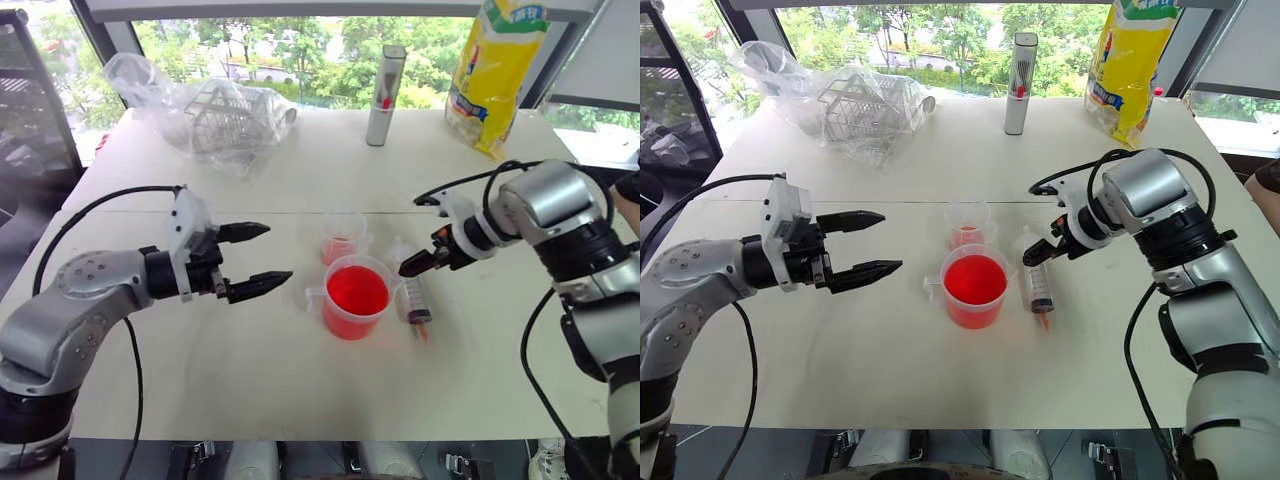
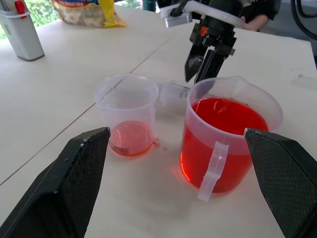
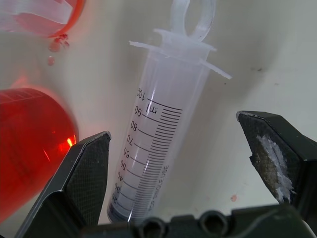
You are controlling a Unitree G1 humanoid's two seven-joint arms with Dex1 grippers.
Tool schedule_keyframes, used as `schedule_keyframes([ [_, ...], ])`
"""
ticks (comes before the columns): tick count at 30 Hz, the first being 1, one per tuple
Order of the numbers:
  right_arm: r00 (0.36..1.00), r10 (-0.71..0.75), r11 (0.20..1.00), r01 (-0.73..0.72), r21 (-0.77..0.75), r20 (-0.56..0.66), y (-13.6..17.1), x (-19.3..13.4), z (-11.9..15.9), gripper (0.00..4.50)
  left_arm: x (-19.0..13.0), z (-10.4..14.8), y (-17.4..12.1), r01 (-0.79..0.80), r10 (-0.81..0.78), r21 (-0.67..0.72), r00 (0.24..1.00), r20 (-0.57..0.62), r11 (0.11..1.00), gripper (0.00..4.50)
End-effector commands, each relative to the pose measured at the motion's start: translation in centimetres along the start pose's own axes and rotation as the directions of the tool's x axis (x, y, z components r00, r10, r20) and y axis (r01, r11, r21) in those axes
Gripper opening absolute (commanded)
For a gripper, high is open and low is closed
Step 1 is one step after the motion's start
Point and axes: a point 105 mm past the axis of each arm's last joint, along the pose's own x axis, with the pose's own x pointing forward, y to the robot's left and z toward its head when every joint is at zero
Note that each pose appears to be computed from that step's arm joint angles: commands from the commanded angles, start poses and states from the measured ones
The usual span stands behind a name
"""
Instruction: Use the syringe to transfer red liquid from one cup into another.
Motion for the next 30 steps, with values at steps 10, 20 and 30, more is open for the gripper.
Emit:
schedule_keyframes([
  [10, 0.992, -0.124, 0.992, 0.124, -0.001, -0.019, -0.3, 1.8, 0.1, 4.50, -0.2, 1.2, 0.0, -0.021, 0.019, 0.055, 0.999, 0.033, 0.998, 4.46],
  [20, 0.976, -0.216, 0.976, 0.214, -0.047, -0.032, -0.6, 2.9, -1.7, 4.50, 0.1, 1.4, 0.2, -0.022, 0.019, 0.064, 0.999, 0.045, 0.998, 4.46],
  [30, 0.983, -0.178, 0.982, 0.174, -0.071, -0.043, 0.4, 2.6, -2.7, 1.65, 0.1, 1.4, 0.3, -0.030, 0.026, 0.070, 0.998, 0.049, 0.997, 4.50],
])
